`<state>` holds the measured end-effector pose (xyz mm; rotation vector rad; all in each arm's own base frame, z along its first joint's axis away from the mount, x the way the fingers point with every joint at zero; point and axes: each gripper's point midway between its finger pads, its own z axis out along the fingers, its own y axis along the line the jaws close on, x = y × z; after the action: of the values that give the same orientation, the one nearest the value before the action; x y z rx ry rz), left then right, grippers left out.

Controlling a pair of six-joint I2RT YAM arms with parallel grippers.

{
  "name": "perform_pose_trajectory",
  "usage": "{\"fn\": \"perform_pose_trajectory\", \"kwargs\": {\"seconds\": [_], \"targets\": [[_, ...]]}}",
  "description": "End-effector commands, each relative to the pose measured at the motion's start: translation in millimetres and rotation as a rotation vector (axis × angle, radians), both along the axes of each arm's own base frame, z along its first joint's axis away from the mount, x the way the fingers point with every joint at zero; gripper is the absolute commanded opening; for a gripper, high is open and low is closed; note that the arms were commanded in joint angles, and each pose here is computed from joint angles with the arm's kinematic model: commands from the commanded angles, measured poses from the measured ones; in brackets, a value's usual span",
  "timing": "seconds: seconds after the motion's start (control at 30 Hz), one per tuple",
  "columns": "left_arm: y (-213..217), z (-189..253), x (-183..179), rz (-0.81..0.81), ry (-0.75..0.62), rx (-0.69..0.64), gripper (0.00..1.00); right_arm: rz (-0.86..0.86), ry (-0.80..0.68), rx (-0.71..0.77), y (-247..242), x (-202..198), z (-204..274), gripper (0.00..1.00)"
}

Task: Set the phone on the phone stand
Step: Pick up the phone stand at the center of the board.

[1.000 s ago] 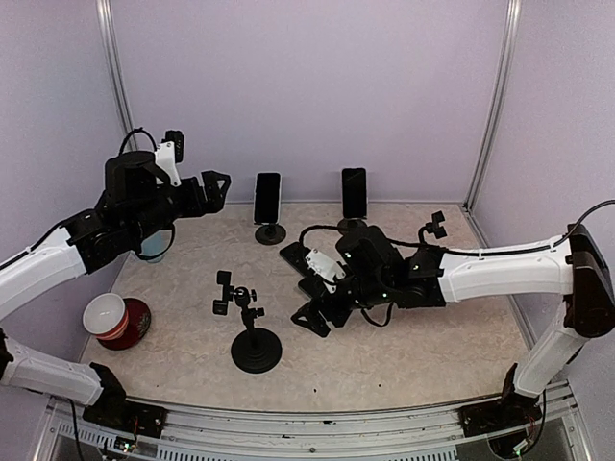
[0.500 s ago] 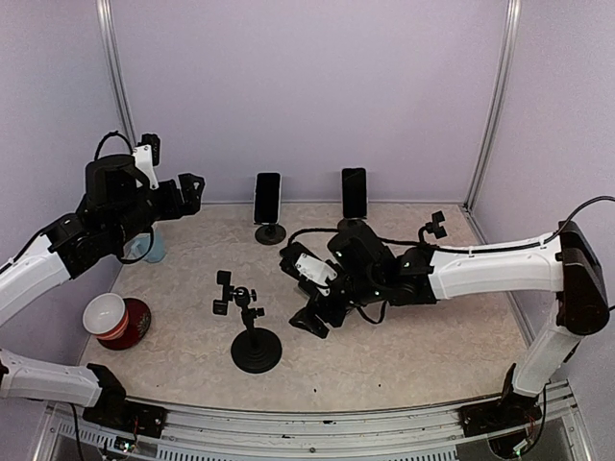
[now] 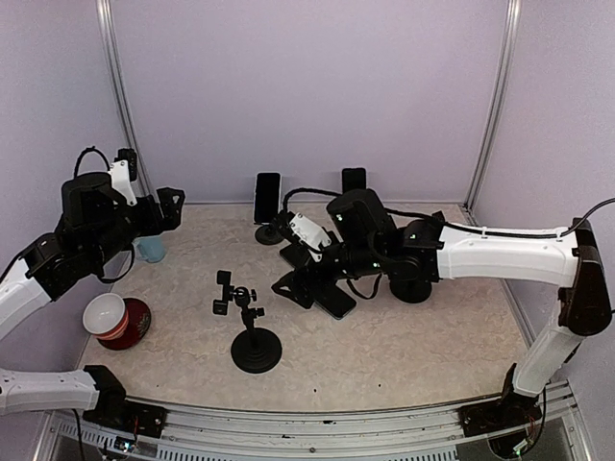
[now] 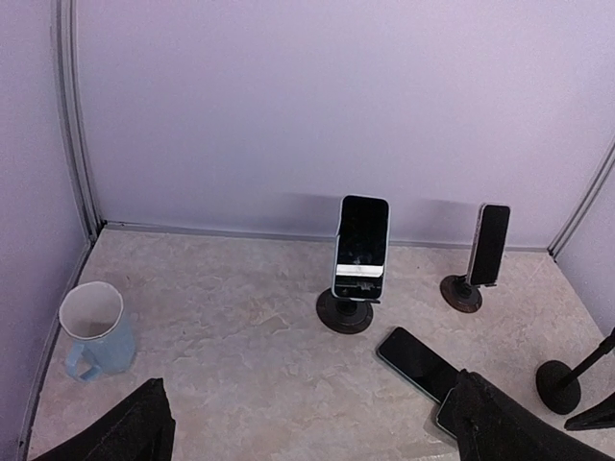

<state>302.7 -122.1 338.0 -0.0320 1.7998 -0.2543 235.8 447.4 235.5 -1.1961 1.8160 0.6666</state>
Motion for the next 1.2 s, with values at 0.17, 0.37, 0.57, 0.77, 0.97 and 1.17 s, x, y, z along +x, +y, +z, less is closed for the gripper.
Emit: {"fn": "perform_pose_trajectory", "kwargs": {"seconds": [0.17, 0.37, 0.57, 0.77, 0.97, 1.17], "targets": [[-4, -19, -18, -0.089, -0.024, 0.016, 0.99, -0.089, 0.100, 0.003, 11, -15, -31, 1.00], [-37, -43, -34, -0.335, -0.007, 0.095, 0.99, -0.073, 0.155, 0.048, 30, -53, -23, 1.00], [-51, -60, -40, -0.432, 0.031, 0.105, 0.99, -0.110, 0.160, 0.038, 37, -64, -27, 1.00], [-57, -68, -40, -0.485, 0.030, 0.068, 0.99, -0.162, 0.128, 0.000, 50, -50, -33, 1.00], [-64, -77, -27, -0.534, 0.093, 0.021, 0.99, -0.176, 0.122, -0.001, 61, -47, -36, 1.00], [-47, -90, -14, -0.446, 0.144, 0.010, 0.99, -0.181, 0.091, -0.008, 76, -73, -22, 1.00]]}}
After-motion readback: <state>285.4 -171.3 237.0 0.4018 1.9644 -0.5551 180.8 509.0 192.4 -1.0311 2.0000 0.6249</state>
